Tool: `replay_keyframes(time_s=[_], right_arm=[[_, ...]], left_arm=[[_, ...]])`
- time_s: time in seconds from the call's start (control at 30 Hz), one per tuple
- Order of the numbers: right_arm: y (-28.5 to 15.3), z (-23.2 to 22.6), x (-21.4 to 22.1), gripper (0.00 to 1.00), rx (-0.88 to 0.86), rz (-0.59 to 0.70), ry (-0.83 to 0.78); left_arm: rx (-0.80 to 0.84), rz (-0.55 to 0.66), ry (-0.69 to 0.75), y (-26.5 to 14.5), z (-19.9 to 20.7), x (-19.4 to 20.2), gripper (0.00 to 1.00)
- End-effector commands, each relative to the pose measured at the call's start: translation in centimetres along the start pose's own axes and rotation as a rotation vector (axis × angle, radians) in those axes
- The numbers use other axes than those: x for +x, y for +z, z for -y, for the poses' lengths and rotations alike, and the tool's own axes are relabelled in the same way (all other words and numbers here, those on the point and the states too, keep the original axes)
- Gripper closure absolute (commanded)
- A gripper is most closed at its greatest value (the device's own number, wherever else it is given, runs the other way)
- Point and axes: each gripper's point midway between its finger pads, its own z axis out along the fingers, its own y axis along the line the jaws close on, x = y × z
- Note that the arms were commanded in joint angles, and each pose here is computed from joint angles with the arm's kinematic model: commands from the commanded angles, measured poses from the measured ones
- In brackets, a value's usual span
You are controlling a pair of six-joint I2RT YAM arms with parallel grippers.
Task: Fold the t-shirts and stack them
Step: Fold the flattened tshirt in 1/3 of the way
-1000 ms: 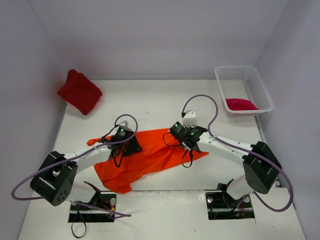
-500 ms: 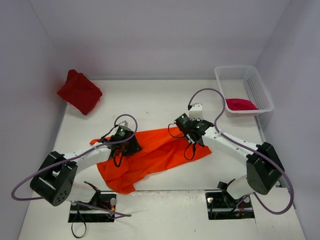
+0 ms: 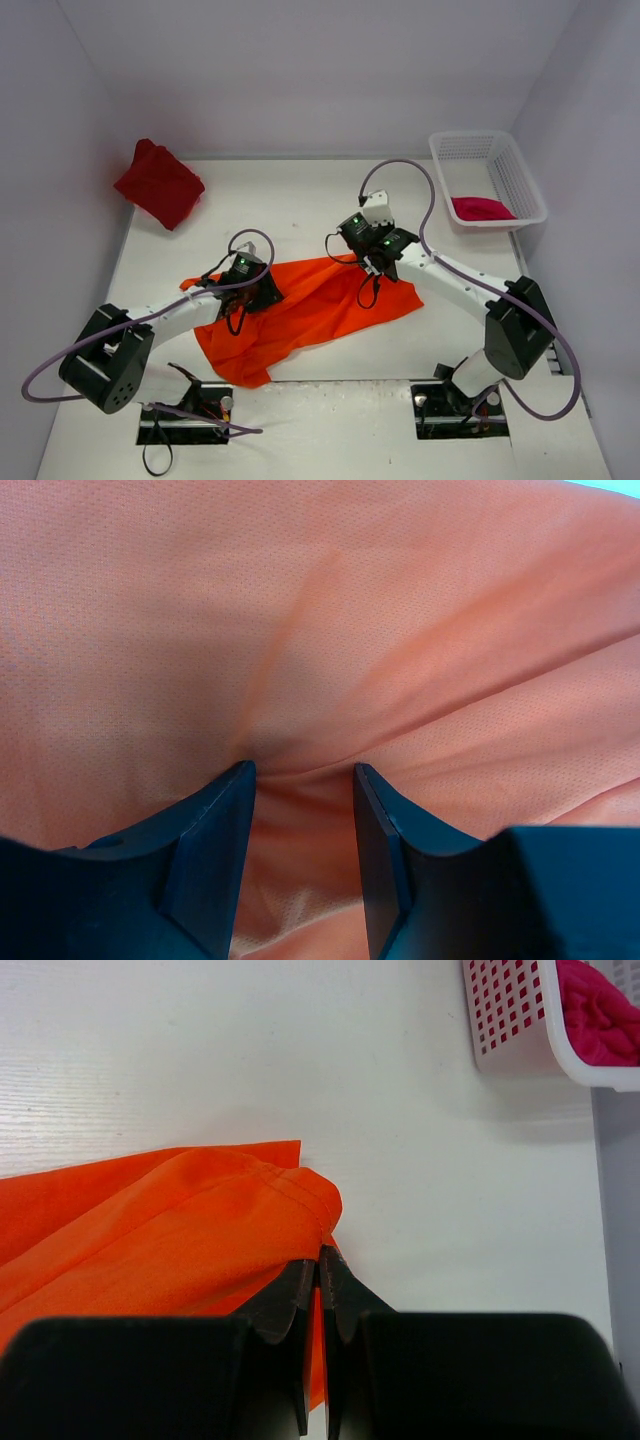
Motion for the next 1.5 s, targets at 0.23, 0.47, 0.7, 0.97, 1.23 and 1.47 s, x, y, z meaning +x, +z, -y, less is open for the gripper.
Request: replay_keyframes(time_s=[0.23, 0.47, 0.7, 0.97, 1.23, 1.47], right_arm=[[-1.0, 2.3, 1.5, 1.0, 0.036, 0.014, 0.134], [-0.8, 2.0, 3.5, 1.0, -0.004, -0.048, 0.285], [-0.8, 1.0, 5.8, 1.0, -0.055, -0.12, 0.355], [-1.2, 0.2, 8.4, 1.0, -0.083, -0.174, 0.398], [-1.3, -0.5, 10.1, 0.79, -0.098, -0.227, 0.431], [-2.1, -0.6, 11.2, 0.29, -0.128, -0.245, 0.469]], left_arm=[[-0.037, -0.012, 0.007, 0.0, -1.2, 0.4, 0.61], [-0.036, -0.006, 0.012, -0.4, -1.0, 0.1, 0.61], [-0.043, -0.003, 0.015, -0.6, -1.2, 0.1, 0.61], [-0.035, -0.003, 0.021, -0.6, -0.8, -0.1, 0.61], [-0.038, -0.001, 0.021, -0.7, -0.9, -0.1, 0.61], [-0.037, 0.0, 0.023, -0.8, -0.8, -0.2, 0.61]])
